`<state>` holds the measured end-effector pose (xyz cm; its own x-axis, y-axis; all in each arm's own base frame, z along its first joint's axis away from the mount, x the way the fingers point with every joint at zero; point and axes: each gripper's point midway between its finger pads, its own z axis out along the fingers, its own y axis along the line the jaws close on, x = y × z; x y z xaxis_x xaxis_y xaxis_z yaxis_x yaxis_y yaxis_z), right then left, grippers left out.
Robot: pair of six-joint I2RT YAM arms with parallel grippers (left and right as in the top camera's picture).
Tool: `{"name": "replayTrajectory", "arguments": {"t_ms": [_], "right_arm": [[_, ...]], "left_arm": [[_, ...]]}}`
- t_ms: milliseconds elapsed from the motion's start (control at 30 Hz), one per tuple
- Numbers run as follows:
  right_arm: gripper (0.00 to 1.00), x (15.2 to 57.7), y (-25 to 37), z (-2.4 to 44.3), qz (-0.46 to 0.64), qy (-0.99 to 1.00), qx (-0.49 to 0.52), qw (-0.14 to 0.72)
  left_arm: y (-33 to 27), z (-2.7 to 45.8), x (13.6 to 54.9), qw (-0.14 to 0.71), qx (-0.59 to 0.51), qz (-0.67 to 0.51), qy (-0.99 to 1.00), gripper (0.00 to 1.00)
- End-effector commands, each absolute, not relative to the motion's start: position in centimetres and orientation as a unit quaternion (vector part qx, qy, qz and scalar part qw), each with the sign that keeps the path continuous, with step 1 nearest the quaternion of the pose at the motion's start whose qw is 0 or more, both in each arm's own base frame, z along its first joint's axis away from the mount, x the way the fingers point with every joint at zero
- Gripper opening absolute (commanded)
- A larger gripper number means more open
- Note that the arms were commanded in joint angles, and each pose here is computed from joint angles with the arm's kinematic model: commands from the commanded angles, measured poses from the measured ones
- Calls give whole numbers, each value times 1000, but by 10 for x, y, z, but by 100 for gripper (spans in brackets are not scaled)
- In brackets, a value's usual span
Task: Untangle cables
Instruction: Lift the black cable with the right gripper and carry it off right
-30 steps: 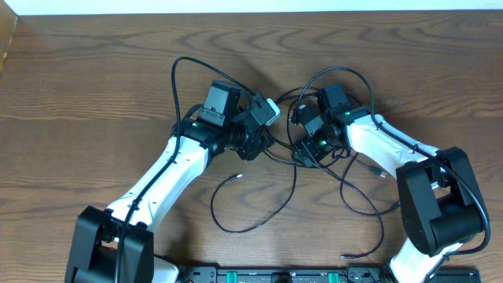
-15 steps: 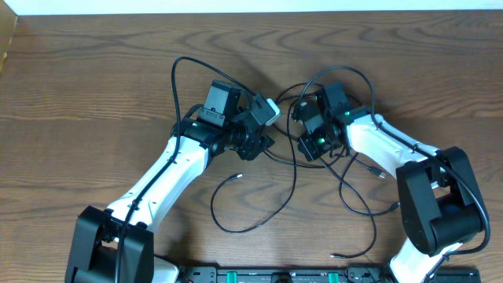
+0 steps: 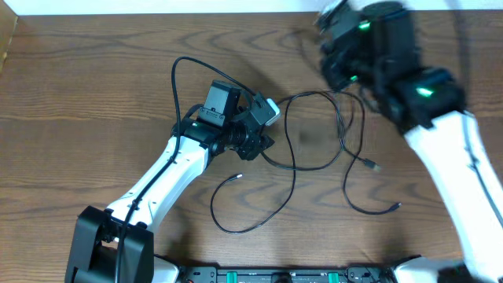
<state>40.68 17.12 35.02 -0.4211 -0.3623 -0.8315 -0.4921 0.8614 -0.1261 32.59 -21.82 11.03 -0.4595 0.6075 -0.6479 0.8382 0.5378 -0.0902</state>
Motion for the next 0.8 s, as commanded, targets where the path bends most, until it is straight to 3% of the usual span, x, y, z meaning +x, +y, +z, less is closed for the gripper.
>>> {"name": "replayTrajectory", "arguments": {"t_ms": [0, 400, 567, 767], "right_arm": [[1, 400, 143, 416, 2, 809, -222, 544], [1, 340, 103, 612, -16, 637, -144, 758], [1, 322, 95, 652, -10, 589, -123, 799], [1, 317, 96, 661, -3, 575, -125, 808]], "left_arm": [[-218, 106, 326, 278, 435, -201, 832, 63], [-218, 106, 326, 278, 435, -201, 832, 63], [-218, 106, 326, 278, 435, -201, 833, 63], [-218, 106, 326, 278, 435, -201, 832, 63]]}}
